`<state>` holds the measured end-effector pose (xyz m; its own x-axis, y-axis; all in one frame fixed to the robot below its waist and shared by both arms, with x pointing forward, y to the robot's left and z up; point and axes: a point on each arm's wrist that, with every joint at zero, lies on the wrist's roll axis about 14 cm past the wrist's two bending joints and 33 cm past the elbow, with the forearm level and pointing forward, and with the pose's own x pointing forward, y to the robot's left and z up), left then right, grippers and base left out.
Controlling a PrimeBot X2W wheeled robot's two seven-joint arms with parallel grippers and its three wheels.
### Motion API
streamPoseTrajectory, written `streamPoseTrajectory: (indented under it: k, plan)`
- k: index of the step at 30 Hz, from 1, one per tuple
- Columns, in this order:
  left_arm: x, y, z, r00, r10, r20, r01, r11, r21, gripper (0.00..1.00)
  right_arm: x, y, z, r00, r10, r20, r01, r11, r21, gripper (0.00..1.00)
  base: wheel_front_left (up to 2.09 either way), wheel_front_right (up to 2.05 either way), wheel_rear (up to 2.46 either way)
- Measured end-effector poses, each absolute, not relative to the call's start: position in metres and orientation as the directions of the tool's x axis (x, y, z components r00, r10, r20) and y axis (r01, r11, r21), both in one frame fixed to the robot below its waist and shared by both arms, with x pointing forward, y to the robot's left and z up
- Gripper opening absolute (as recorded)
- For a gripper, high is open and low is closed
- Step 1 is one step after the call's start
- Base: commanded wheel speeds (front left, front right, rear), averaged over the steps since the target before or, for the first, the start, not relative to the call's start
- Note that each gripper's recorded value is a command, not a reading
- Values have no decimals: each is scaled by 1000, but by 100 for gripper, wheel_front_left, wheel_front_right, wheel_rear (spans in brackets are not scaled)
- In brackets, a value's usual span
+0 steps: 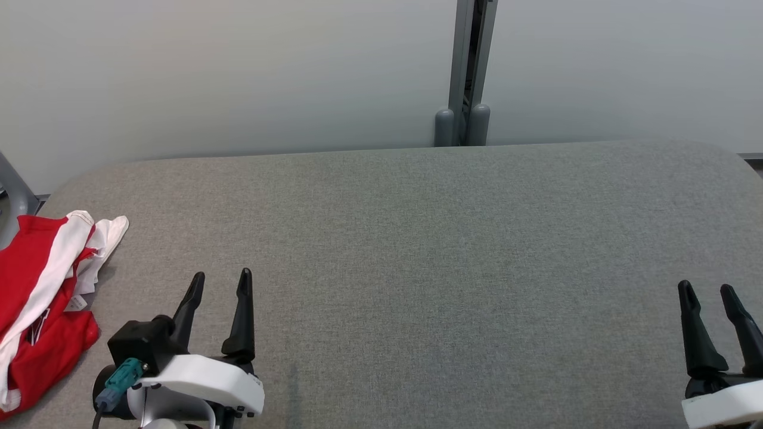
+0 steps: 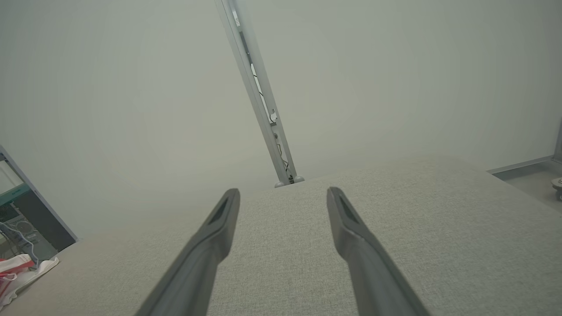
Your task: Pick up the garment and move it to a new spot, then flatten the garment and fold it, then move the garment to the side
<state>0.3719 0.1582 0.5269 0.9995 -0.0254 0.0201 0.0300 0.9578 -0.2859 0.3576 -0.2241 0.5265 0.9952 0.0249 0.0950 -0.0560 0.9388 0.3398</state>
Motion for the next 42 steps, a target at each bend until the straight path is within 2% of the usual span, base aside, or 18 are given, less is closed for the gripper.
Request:
streamPoseTrajectory:
  k: [15,42]
  plan:
    - [368,159,506,999,-45,-27,39,981,-189,100,368,-202,514,997,63,48,-73,962,261,100,0,0,0]
    - [375,162,510,996,-83,16,84,990,-110,100,384,-173,502,996,93,-10,-90,986,141,100,0,0,0]
